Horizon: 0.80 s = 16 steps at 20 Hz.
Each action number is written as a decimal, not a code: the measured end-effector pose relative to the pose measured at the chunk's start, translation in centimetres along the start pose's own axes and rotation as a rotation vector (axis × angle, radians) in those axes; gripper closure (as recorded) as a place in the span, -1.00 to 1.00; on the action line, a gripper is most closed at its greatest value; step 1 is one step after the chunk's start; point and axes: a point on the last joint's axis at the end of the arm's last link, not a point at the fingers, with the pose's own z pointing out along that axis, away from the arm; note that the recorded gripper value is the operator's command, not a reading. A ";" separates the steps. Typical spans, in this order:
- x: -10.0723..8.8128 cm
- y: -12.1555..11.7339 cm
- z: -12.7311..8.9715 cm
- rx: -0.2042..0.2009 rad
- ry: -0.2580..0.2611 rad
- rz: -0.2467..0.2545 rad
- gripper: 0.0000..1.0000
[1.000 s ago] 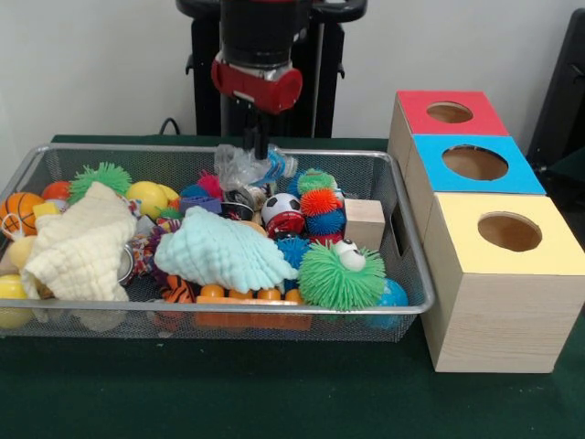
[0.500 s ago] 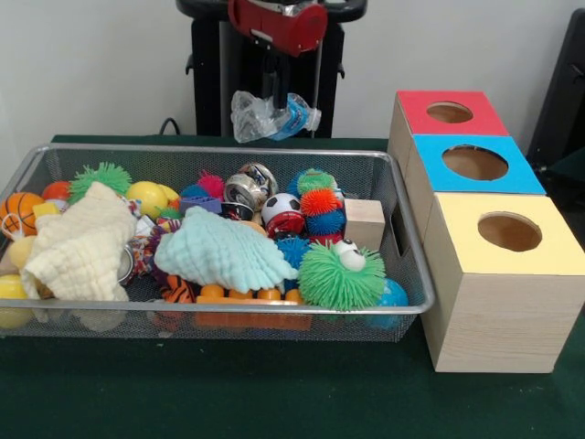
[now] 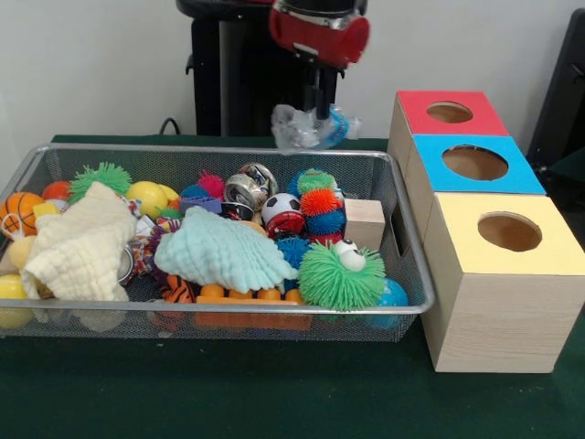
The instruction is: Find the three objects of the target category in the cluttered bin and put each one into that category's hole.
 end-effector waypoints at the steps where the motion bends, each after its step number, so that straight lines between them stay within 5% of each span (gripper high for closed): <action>1: 0.7 0.7 0.3 -0.005 0.001 -0.014 1.00; 2: 2.9 2.8 1.2 -0.026 0.004 -0.053 1.00; 7: 7.4 7.3 2.3 -0.066 0.018 -0.112 1.00; 16: 8.0 9.6 0.4 -0.070 -0.008 -0.042 1.00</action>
